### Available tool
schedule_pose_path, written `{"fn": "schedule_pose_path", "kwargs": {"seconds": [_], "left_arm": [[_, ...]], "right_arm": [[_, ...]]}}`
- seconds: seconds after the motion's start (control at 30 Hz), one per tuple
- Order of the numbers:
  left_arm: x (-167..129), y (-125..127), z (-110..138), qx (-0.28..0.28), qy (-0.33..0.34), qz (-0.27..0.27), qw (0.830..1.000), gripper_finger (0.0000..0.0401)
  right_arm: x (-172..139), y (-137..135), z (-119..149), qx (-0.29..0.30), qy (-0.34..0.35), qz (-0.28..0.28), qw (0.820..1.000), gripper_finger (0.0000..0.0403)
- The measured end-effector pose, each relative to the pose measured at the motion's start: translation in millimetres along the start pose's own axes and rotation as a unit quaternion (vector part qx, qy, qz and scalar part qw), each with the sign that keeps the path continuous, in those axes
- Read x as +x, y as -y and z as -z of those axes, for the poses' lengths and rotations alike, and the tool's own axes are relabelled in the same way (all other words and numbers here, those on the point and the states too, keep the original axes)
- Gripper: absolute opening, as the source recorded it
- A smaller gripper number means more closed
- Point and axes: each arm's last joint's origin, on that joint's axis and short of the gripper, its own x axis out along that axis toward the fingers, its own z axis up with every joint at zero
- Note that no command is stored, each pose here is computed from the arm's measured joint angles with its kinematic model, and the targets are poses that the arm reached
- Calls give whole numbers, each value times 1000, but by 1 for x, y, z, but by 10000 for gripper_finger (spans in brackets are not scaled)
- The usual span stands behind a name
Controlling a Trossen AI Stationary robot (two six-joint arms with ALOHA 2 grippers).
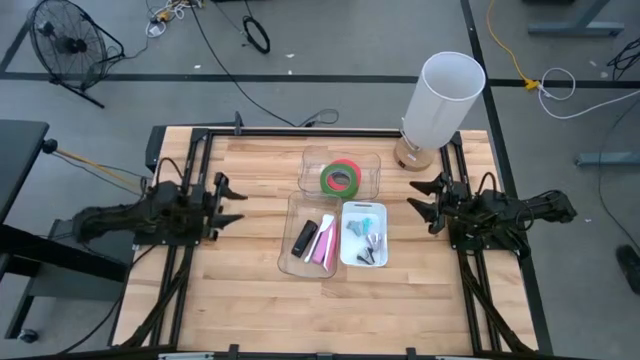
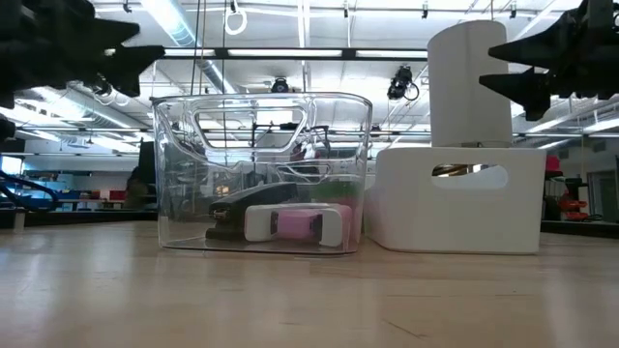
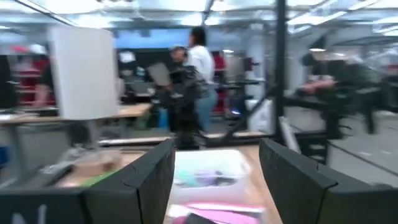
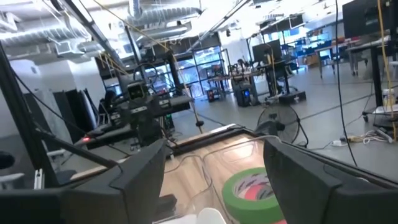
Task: Pick and place Stapler, Stapler remover, tape
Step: Return to Home Position
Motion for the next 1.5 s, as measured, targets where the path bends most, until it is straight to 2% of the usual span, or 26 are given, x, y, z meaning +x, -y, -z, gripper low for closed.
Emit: {"fn": "schedule_pose_path", "kwargs": {"seconds": [0.2,0.4,0.7,1.5], "left_arm": [[1,12,2,-15,-7,63,998,236],[1,17,1,-21,-4,89,996,236],[1,14,1,-17,-2,72,997,236],[1,15,1,-18,-3,78,997,236]], "right_arm": [[1,0,1,-1,-3,2,1000,269],[1,0,0,-1,-2,1,1000,269],[1,0,0,-1,-2,1,1000,269],[1,0,0,-1,-2,1,1000,269]]}}
